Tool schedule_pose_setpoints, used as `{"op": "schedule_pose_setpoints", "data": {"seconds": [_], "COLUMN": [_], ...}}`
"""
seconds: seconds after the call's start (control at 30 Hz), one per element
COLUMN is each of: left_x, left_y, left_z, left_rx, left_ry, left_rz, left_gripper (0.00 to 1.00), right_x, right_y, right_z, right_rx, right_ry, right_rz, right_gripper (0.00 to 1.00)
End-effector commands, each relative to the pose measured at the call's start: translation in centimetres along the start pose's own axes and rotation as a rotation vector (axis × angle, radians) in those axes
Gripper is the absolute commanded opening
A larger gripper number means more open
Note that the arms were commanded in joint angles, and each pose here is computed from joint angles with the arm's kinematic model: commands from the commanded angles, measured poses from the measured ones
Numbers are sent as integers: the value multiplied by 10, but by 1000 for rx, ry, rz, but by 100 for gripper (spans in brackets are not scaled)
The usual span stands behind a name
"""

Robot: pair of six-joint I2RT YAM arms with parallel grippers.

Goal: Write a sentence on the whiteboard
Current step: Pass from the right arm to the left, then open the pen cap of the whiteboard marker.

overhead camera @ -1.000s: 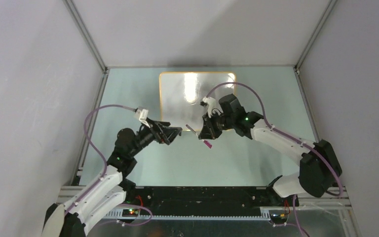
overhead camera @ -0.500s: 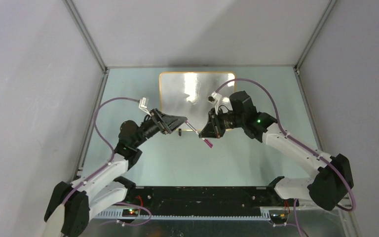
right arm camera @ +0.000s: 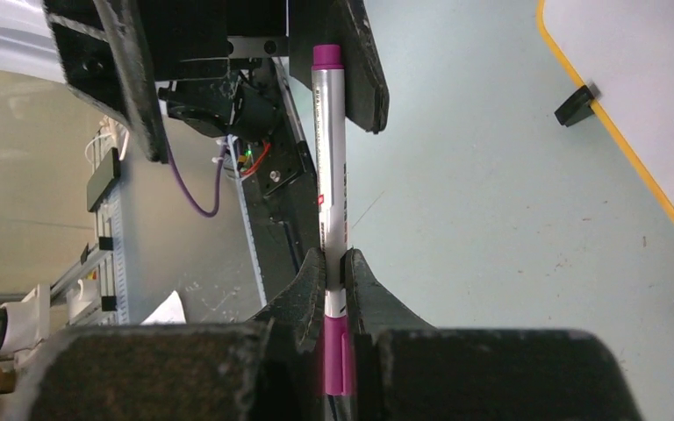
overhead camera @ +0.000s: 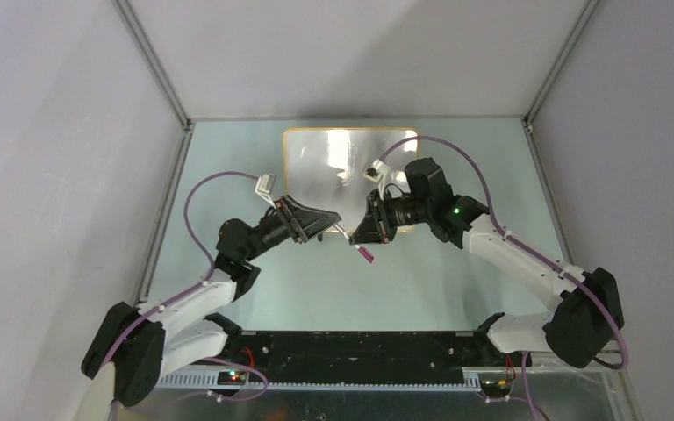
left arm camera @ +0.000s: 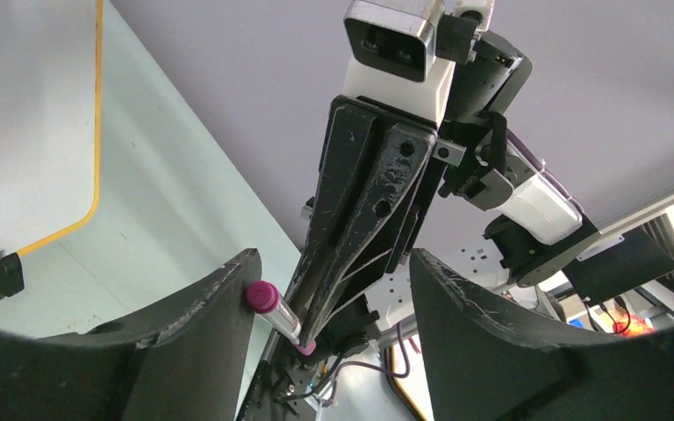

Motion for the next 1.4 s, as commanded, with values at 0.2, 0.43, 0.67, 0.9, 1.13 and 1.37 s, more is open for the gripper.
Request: {"op": "schedule_pose_setpoints", "data": {"seconds": [0.2,0.43,0.67,0.9,1.13,1.37], "left_x": [-10,-9,-11,-25,-34,-38], "left_y": [-3,-1,-1,-2,1,5], "left_z": [12,14,8,3,-1,-2], "left_rx": [40,56,42,40,39,42], "left_ry": [24,40,106,172,175,161], "left_rz": [42,33,8,25,58,89], "left_gripper": [59,2,0,0,0,0], "right_x": [7,5,2,5,23,34], "right_y": [-1,1,-3,-14,-10,-10], "right_z": [-28,-32,-31,-19,11,23], "right_rx": [-67,-73,-73,-66,-5,28], "right_ry": [-26,-16,-16,-10,-22,-47], "right_rz": [-25,-24,7,-3,-118,-159], "right_gripper": [0,0,59,97,87,46]}}
Point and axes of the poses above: each gripper's point midway between its finger pads, its own y axis out along the fingers, its own x axis along the line the jaws close on, z = x × y, the point moved 2 cm from there along -y, back along the fingers, and after that the axes turned 3 degrees about -y, right-handed, at the moved point
